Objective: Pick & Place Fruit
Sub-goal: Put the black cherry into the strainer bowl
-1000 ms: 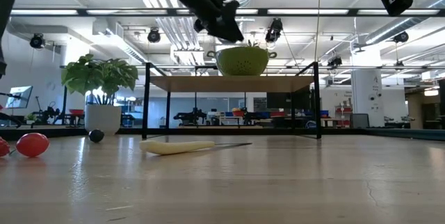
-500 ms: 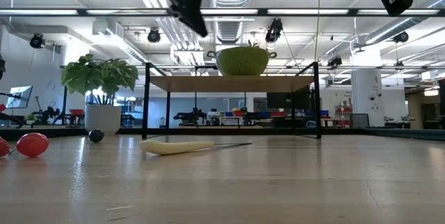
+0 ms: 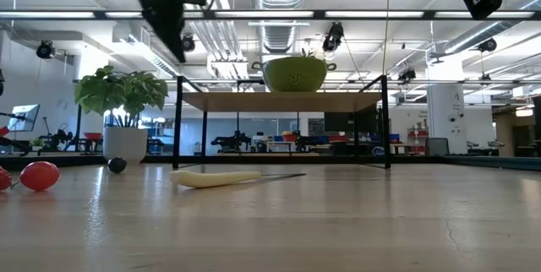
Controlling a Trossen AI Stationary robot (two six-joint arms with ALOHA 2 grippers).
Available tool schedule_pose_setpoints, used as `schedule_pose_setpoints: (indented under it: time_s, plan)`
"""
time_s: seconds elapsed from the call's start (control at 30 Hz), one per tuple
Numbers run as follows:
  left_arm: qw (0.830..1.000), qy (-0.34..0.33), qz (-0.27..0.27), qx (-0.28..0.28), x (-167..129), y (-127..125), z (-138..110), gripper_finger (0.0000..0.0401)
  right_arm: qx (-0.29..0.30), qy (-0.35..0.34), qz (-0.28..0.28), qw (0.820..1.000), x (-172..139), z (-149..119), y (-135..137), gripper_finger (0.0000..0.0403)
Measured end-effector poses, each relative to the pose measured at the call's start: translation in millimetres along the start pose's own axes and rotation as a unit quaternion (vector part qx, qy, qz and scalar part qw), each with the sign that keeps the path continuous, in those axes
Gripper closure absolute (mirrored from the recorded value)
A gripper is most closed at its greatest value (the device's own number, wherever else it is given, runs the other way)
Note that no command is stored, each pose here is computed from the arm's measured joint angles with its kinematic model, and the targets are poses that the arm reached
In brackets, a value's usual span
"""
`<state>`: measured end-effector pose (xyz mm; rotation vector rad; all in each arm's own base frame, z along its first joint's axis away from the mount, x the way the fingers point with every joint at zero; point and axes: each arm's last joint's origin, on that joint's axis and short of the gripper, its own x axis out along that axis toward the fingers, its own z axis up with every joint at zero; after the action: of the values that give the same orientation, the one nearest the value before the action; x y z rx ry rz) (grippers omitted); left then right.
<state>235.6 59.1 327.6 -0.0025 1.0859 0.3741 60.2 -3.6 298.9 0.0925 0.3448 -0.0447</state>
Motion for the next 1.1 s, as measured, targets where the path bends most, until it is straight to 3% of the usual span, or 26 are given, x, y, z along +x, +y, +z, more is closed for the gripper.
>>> schedule_pose_setpoints:
  time_s: [0.23,0.47,0.7,0.93,1.1]
  plan:
    - [0.999,0.027,-0.010,-0.043,6,-10,-45,0.0204,0.000,0.000,0.000,1.000,0,0,0,0.0394]
    - [0.989,0.071,0.003,-0.126,25,-14,-79,0.0204,0.000,0.000,0.000,1.000,0,0,0,0.0394]
    - [0.980,0.118,0.019,-0.161,52,-19,-100,0.0204,0.000,0.000,0.000,1.000,0,0,0,0.0394]
    - [0.974,0.095,0.012,-0.204,73,-24,-110,0.0204,0.000,0.000,0.000,1.000,0,0,0,0.0394]
    - [0.969,0.086,-0.023,-0.230,87,-29,-117,0.0204,0.000,0.000,0.000,1.000,0,0,0,0.0394]
